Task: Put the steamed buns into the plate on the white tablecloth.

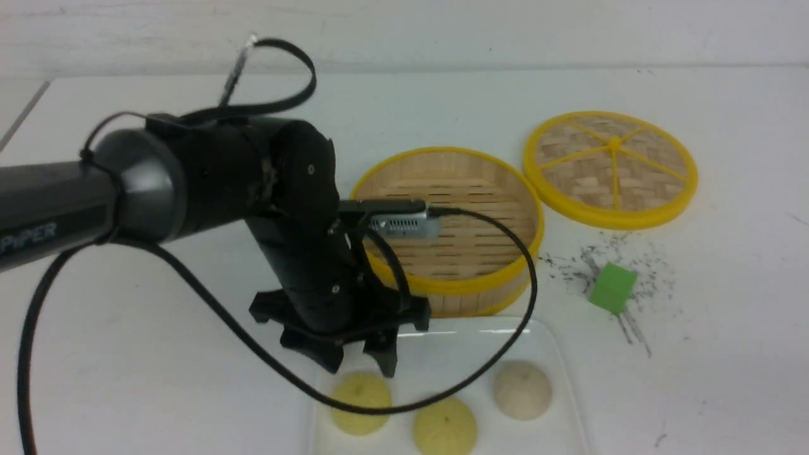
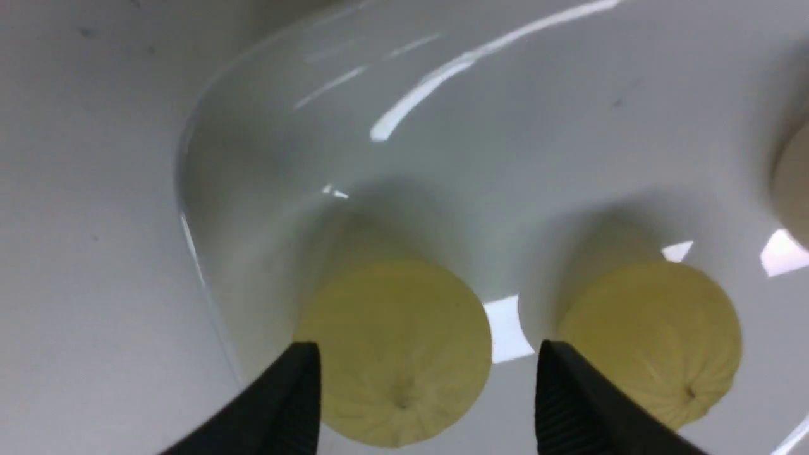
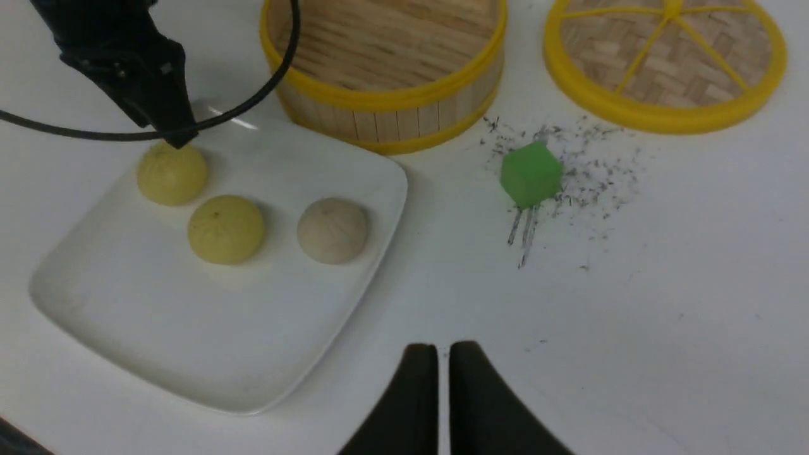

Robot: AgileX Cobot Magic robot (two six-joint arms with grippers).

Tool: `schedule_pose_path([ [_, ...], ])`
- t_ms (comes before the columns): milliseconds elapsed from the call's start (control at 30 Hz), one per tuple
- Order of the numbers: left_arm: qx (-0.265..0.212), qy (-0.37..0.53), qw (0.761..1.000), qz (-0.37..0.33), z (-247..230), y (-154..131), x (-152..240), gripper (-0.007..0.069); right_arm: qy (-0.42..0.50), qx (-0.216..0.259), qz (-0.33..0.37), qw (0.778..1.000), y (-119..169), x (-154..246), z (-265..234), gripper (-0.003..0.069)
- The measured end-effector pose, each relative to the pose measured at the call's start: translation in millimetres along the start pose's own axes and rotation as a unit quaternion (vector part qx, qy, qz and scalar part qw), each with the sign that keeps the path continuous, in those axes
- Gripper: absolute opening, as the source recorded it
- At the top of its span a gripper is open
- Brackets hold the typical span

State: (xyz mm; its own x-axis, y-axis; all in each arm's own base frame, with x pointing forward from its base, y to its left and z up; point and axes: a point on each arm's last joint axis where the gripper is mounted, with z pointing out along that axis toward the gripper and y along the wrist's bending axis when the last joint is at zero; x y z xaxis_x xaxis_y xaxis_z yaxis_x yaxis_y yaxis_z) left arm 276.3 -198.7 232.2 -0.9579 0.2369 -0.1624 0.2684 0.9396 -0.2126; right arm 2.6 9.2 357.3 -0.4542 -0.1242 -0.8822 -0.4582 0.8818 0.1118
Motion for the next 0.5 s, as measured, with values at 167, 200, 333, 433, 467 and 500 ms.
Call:
schedule_pose_path([
  [167, -0.002, -0.052, 0.998, 0.023, -37.1, -6.1, -10.6, 0.0475, -0.119, 0.015, 0.021, 0.993, -4.2, 19.7, -34.8, 0.0048],
  [200, -0.003, -0.055, 0.998, 0.025, -38.4, -6.1, -11.0, 0.0475, -0.121, 0.015, 0.022, 0.992, -4.2, 19.6, -34.0, 0.0048],
  [333, -0.011, -0.07, 0.997, 0.035, -49.9, -7.1, -15.1, 0.044, -0.184, 0.024, 0.026, 0.982, -10.2, 35.5, -15.3, 0.0022],
  [433, -0.013, -0.07, 0.997, 0.036, -50.3, -6.8, -15.2, 0.0384, -0.197, 0.02, 0.055, 0.979, -13.9, 43.1, 13.0, -0.001],
  [467, -0.014, -0.071, 0.997, 0.036, -50.6, -6.9, -15.4, 0.036, -0.204, 0.022, 0.064, 0.977, -15.3, 44.8, 19.1, -0.001],
  [500, -0.014, -0.071, 0.997, 0.036, -50.6, -6.9, -15.4, 0.0344, -0.207, 0.024, 0.065, 0.976, -16.1, 45.4, 22.2, -0.001],
])
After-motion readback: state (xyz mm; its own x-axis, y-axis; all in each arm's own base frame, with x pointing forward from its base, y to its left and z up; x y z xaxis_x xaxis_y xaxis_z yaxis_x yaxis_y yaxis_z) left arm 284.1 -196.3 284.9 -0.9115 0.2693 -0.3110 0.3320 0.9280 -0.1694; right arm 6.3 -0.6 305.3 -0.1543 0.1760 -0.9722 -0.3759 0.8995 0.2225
